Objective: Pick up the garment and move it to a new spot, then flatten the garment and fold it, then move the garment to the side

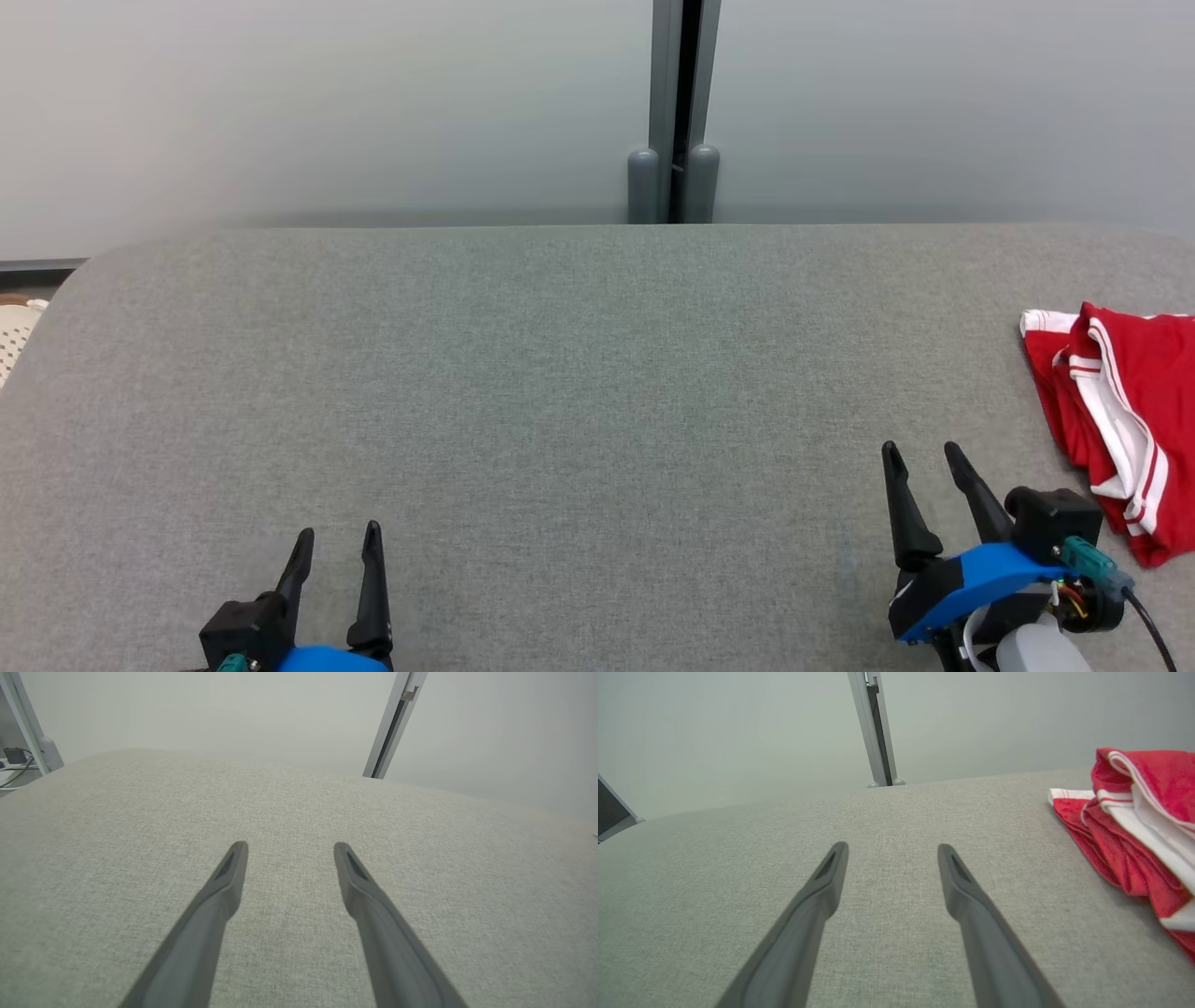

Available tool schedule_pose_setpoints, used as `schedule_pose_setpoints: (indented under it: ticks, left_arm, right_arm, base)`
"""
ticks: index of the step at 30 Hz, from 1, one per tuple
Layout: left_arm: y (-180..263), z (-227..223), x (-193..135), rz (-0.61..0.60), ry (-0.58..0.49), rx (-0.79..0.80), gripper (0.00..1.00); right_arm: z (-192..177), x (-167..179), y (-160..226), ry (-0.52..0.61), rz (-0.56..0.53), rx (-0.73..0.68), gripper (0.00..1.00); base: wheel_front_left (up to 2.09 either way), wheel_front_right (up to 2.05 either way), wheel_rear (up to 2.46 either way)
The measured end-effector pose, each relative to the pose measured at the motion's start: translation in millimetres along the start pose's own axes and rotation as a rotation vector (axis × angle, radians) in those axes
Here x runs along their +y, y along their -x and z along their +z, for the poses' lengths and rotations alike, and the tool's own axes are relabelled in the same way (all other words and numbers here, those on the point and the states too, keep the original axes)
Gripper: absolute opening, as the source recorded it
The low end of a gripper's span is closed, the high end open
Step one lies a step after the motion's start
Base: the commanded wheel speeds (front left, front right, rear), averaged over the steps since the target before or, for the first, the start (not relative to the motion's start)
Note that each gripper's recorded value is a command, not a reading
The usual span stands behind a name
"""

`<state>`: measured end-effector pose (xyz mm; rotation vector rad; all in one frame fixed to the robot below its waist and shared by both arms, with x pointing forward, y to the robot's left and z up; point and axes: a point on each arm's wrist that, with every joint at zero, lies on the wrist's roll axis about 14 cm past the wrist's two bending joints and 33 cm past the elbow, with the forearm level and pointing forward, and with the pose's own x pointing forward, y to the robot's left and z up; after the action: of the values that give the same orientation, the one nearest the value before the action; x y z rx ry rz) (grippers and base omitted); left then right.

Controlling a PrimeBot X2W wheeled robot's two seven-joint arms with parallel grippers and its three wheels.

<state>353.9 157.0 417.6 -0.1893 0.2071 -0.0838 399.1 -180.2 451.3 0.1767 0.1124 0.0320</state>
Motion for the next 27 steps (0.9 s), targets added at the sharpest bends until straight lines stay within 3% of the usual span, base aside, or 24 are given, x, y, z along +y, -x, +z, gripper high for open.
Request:
schedule_pose_setpoints:
  ticks: [21,22,27]
  left_arm:
    - [26.1,-3.8,4.5,0.019,0.01,-0.007,1.0]
    - [26.2,-4.7,4.4,0.019,0.013,-0.004,0.0]
    - [31.4,-20.4,6.7,0.032,0.032,0.051,0.0]
  right_arm:
    - [-14.2,0.9,29.3,-0.032,-0.004,0.028,1.0]
    - [-15.1,1.2,29.3,-0.032,-0.004,0.03,0.0]
    - [-31.3,-1.3,35.5,-0.055,-0.02,0.086,0.0]
  base:
    - [0.0,0.0,0.0]
    - [0.0,0.0,0.0]
    - [0.0,0.0,0.0]
